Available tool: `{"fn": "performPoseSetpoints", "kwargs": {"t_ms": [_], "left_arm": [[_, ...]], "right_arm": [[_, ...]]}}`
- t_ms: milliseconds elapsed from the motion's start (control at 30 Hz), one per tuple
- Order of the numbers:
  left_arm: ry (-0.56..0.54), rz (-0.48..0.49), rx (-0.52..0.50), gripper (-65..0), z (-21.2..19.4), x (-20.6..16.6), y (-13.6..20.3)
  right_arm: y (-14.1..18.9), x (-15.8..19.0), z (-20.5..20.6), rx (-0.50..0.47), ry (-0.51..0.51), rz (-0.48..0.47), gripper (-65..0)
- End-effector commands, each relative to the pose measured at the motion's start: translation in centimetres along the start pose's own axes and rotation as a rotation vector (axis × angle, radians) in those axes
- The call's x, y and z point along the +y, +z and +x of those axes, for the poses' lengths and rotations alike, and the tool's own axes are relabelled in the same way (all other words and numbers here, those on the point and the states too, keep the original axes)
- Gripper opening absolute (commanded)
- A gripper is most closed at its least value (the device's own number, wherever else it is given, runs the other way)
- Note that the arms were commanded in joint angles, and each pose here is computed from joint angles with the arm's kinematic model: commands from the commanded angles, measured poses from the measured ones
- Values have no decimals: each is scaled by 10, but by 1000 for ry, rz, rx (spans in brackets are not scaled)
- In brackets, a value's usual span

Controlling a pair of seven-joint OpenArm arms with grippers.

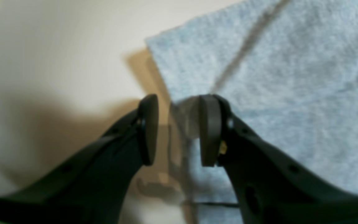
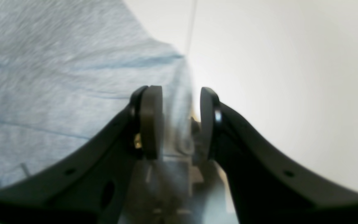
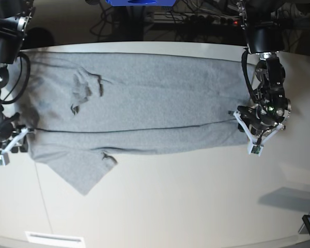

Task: Fold the T-shirt properly
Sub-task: 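Open both grippers and release the folded shirt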

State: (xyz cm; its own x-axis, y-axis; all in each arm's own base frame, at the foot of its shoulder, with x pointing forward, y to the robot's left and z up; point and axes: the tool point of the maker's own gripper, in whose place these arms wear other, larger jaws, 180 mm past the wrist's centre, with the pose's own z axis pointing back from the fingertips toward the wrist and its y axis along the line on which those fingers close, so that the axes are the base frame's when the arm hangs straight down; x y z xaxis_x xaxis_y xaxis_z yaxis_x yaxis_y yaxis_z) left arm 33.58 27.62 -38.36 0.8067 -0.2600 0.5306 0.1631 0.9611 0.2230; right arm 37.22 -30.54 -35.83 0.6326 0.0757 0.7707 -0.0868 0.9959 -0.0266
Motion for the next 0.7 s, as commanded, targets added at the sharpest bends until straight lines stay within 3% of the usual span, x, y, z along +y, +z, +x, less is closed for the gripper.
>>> {"fn": "performPoseSetpoints", "kwargs": {"t_ms": [0, 100, 167, 300, 367, 500, 667], "left_arm": [[4, 32, -53, -425, 18, 13, 7], [43, 70, -75, -408, 24, 35, 14], [99, 103, -105, -391, 29, 54, 22], [144, 167, -205, -351, 54, 81, 47], [144, 183, -232, -346, 62, 85, 55], [132, 198, -231, -348, 61, 89, 58], [129, 196, -217, -351, 55, 87, 56]], "right_arm": [[10, -23, 26, -72, 0, -49, -447], [17, -35, 36, -102, -22, -77, -447], [14, -31, 49, -118, -8, -67, -414], [-2, 5, 67, -88, 68, 10, -193], [-11, 30, 74, -94, 96, 58, -133], [-26, 73, 95, -109, 149, 145, -123], [-59, 93, 117, -108, 103, 213, -123]]}}
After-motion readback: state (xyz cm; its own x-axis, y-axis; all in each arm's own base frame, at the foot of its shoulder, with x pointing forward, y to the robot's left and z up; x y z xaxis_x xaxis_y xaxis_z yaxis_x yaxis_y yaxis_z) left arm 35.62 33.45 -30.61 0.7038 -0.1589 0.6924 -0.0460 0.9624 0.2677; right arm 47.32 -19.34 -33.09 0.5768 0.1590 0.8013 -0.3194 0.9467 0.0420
